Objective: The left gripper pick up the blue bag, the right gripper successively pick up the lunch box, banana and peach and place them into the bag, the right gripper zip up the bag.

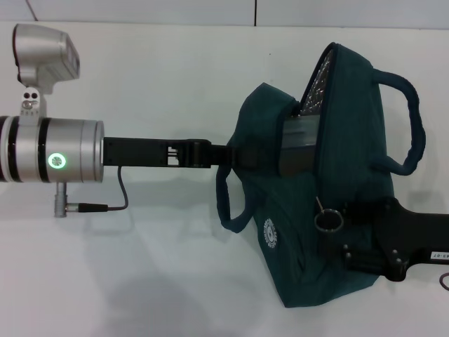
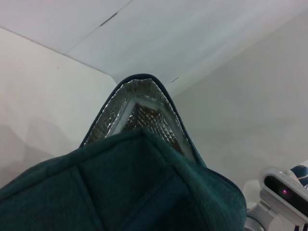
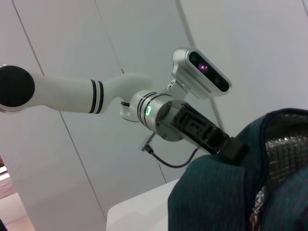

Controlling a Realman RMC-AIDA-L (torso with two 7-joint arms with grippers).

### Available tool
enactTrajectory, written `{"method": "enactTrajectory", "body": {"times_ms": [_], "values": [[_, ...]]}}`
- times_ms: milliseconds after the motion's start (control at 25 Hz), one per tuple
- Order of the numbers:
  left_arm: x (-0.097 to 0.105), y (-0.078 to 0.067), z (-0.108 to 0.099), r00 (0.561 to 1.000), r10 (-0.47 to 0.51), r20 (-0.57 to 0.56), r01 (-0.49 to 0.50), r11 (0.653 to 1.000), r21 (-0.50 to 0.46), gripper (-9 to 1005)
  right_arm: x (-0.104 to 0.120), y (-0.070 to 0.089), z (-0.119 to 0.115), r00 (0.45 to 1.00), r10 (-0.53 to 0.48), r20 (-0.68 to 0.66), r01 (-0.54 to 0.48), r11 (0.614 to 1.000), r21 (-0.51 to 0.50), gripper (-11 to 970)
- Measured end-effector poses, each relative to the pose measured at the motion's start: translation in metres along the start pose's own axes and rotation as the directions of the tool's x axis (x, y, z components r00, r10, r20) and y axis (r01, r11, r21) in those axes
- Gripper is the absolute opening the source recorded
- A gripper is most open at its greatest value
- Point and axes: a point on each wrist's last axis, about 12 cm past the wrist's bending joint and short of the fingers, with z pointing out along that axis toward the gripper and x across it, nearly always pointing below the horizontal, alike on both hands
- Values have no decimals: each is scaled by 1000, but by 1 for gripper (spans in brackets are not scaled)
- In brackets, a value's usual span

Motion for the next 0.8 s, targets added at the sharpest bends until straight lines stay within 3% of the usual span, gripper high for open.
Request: {"method": "enactTrajectory", "body": {"times_ms": [240, 560, 800], "values": [[1, 1, -1, 1000, -4, 2, 4, 1000, -1, 60, 0, -1, -2, 1000, -1, 6, 1, 1000, 18, 449], [0, 0, -2, 1000, 1, 2, -1, 1000, -4, 60, 0, -4, -6, 1000, -3, 23, 1, 998, 59, 150], [-1, 0, -2, 1000, 4, 2, -4, 1000, -5, 60, -2, -2, -16, 998, -7, 70, 1, 996, 88, 6]]}}
